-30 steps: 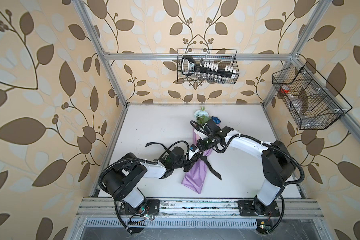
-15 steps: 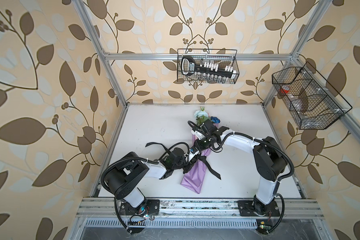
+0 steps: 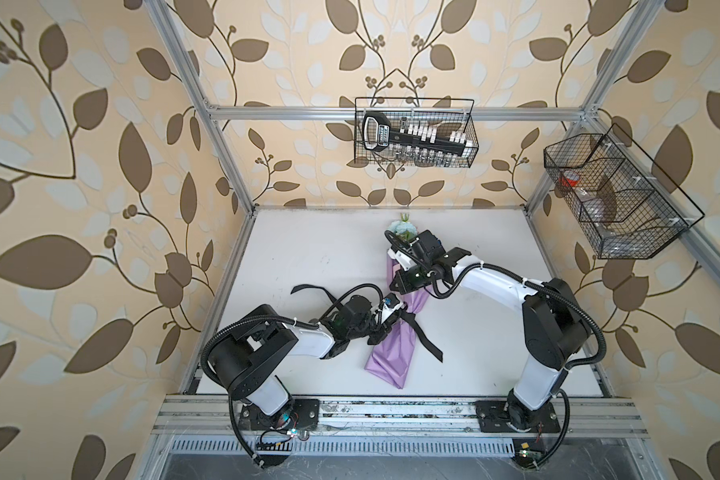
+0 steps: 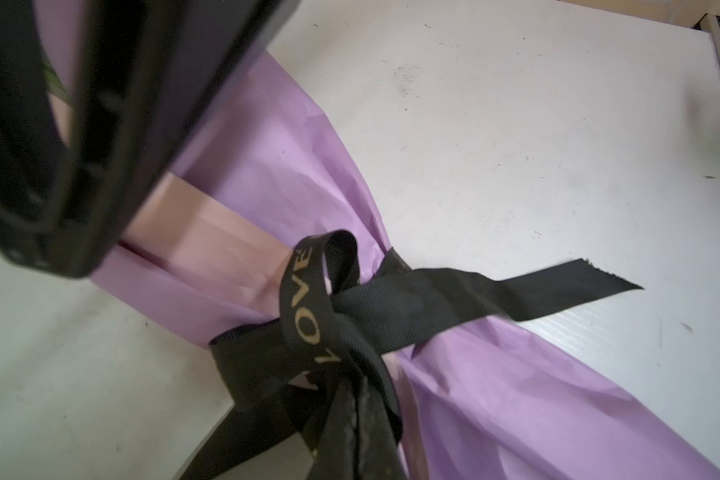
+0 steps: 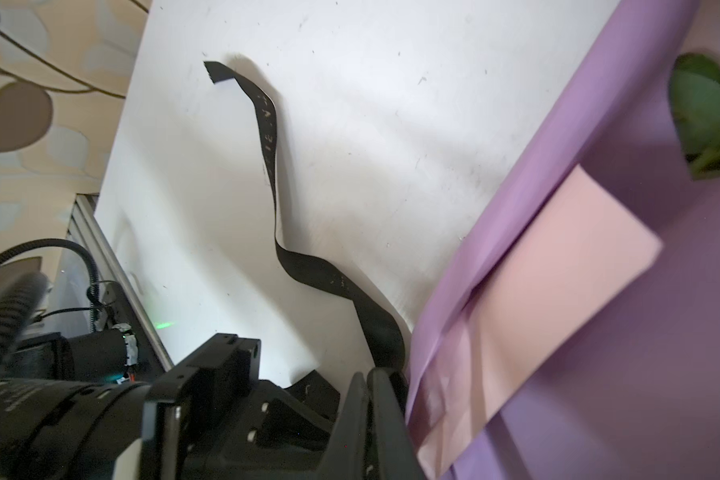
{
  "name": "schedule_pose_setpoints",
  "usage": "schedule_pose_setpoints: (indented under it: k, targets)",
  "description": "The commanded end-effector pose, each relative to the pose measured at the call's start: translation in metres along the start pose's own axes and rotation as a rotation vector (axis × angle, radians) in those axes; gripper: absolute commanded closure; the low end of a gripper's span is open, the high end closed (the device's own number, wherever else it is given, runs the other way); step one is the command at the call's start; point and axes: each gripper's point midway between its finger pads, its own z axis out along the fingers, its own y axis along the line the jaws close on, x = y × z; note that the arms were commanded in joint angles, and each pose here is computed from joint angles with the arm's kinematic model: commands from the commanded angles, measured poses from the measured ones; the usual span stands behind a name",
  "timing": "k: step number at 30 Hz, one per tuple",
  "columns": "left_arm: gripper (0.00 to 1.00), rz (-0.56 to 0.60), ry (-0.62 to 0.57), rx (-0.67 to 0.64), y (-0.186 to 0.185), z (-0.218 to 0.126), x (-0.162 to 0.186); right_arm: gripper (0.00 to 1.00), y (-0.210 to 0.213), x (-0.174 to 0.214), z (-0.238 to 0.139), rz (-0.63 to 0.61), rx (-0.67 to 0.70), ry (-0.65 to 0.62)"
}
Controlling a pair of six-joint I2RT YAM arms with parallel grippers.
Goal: Tie the bouquet of fake flowers
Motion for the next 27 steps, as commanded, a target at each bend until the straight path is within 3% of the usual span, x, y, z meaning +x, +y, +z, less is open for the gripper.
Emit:
schedule_pose_setpoints:
  k: [1, 12, 27]
  targets:
    - [1.00, 0.083, -0.063, -0.013, -0.001, -0.001, -0.025, 0.91, 0.023, -0.003, 0.002, -0.009, -0.125, 0.009]
    - [1.00, 0.147, -0.046, -0.015, -0.001, 0.005, -0.024, 0.81, 0.005, 0.033, 0.040, -0.025, -0.058, 0.178]
    - [1.00, 0.152, -0.014, -0.006, -0.004, 0.007, -0.016, 0.72, -0.007, 0.026, 0.036, -0.064, 0.025, 0.157]
